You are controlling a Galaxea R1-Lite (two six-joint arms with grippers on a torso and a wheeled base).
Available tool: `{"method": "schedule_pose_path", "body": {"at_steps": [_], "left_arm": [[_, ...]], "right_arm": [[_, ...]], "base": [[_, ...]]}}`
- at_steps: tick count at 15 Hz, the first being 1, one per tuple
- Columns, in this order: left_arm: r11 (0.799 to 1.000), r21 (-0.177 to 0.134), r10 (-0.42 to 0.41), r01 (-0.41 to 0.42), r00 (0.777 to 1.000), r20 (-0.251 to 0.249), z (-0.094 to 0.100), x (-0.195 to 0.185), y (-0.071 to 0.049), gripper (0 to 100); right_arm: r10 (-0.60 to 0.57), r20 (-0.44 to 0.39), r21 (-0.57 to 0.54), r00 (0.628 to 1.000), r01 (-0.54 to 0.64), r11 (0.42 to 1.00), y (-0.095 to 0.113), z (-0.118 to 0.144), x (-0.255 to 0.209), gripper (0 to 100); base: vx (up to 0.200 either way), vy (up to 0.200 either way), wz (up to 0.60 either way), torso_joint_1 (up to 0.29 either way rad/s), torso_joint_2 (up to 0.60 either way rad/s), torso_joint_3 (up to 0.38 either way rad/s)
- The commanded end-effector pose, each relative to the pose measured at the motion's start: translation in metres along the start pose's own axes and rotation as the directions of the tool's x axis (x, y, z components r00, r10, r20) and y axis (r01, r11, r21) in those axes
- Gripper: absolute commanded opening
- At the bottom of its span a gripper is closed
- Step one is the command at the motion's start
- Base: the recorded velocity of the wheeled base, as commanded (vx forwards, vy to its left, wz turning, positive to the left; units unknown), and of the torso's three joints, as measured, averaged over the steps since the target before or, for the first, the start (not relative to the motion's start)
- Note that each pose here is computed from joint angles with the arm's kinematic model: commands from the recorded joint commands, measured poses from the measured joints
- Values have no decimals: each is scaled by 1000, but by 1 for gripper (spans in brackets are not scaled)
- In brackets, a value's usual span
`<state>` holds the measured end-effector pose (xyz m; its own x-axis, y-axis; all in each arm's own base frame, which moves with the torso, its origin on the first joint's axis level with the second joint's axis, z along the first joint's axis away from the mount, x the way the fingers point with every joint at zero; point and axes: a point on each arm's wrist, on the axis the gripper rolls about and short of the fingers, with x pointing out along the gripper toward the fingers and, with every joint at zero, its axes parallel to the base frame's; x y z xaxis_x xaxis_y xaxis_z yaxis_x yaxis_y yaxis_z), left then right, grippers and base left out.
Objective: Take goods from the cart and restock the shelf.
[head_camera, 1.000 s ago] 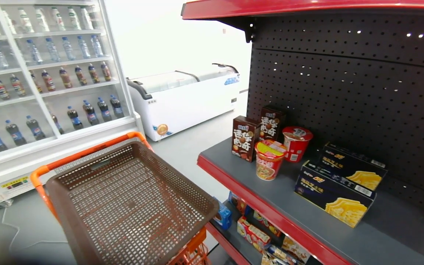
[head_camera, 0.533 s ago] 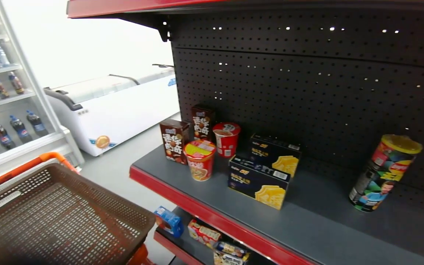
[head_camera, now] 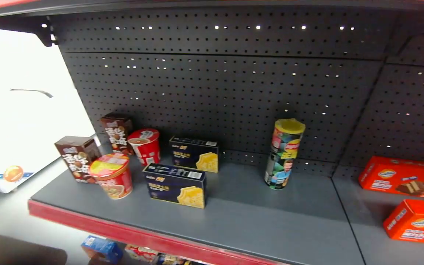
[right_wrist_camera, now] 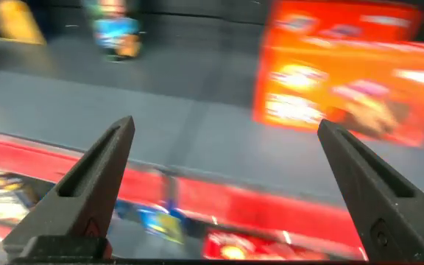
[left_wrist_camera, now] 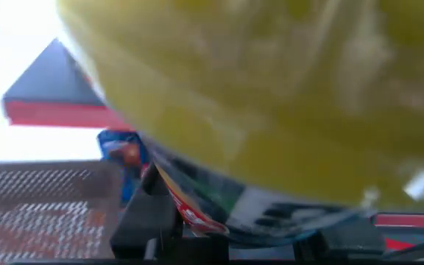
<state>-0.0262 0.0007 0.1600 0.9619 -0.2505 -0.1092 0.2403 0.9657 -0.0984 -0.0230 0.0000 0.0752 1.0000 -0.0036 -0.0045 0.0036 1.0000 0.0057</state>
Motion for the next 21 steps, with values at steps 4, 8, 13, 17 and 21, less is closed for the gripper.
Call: {"method": "schedule_pose_path", "body": {"at_steps": [4, 8, 13, 17, 21], "left_arm": [[1000, 6, 8, -9, 998, 56, -11, -10, 0, 0], [1000, 9, 11, -12, 998, 57, -21, -11, 1, 0], [1000, 16, 12, -14, 995, 99, -14, -16, -1, 0], [994, 79, 68, -77, 992, 104, -3, -16, 0, 0], [985, 130, 102, -113, 991, 87, 1, -12, 1, 0]], "right_arm": [[-1, -2, 0, 1000, 1, 1000, 0, 0, 0, 100], [1, 0, 0, 1000, -1, 1000, 0, 0, 0, 100], [5, -2, -1, 1000, -5, 1000, 0, 0, 0, 100], [-5, -110, -34, 994, 1, 999, 1, 18, 11, 100], [254, -217, -35, 942, -268, 963, 8, 105, 60, 100]], "base": [[0, 0, -450, 2, 2, 4], [0, 0, 0, 0, 0, 0], [0, 0, 0, 0, 0, 0], [0, 0, 0, 0, 0, 0], [0, 0, 0, 0, 0, 0]]}}
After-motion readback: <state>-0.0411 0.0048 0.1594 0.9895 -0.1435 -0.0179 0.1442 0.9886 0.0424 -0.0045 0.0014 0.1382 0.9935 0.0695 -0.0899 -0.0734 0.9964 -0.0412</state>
